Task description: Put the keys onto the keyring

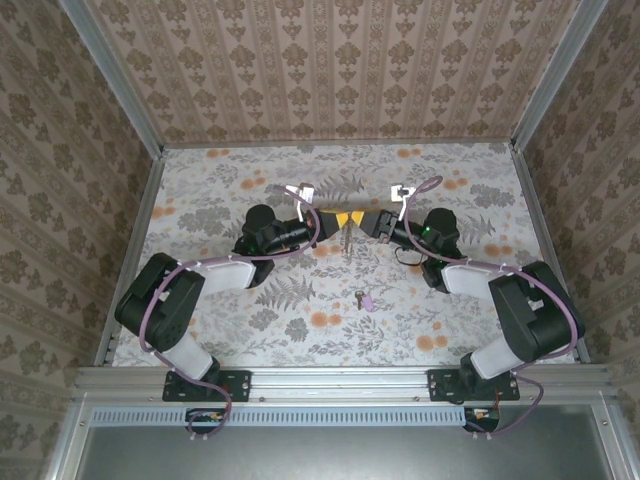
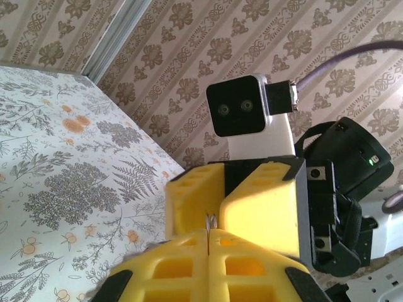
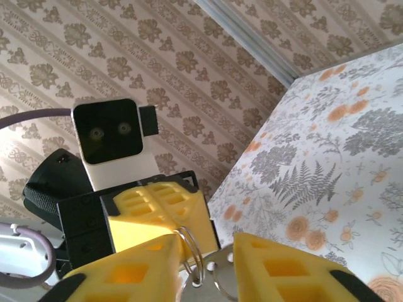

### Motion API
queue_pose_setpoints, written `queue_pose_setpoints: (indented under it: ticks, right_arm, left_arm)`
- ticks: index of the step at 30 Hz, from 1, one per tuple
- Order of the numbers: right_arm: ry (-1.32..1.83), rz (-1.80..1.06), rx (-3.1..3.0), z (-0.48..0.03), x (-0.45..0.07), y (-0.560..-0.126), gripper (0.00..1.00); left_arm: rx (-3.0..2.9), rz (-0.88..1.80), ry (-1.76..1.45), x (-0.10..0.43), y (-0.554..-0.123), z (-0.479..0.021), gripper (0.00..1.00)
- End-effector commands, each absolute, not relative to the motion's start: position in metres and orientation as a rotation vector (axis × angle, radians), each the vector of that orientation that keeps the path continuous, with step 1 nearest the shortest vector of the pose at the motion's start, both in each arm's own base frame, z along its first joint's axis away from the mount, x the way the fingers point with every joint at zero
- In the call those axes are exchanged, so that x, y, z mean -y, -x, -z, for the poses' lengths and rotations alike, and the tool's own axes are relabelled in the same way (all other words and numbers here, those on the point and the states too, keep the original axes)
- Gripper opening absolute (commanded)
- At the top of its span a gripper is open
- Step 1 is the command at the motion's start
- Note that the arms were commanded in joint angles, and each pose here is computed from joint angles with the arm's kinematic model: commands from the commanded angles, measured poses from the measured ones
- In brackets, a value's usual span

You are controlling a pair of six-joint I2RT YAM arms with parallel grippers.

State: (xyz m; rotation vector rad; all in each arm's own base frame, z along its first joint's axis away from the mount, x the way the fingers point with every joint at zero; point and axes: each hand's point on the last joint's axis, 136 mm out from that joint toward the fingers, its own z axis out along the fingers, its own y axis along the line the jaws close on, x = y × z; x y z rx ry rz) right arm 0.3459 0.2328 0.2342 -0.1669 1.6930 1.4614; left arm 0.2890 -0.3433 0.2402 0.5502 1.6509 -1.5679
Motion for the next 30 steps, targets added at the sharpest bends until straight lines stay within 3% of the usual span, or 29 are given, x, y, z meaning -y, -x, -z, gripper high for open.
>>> queue_pose_setpoints:
  ticks: [1,15,30]
  right_arm:
    - [0.169,-1.405,-1.669,-0.244,-0.218,-0.343,0.32]
    - [0.334,-1.389,-1.696,-0.250,-0.224,-0.325,0.44]
    - [0.417,-1.469,-1.695,-0.246,-0.244,-0.316,0.37]
  left_arm:
    - [-1.580,1.553,-0.634,0.340,-0.286,-0.259,0.00]
    - [-1.580,1.599,-0.897,0.342,-0.264,-0.269,0.00]
    - [-1.576,1.631,-0.928,0.345,-0.262,-0.269,0.00]
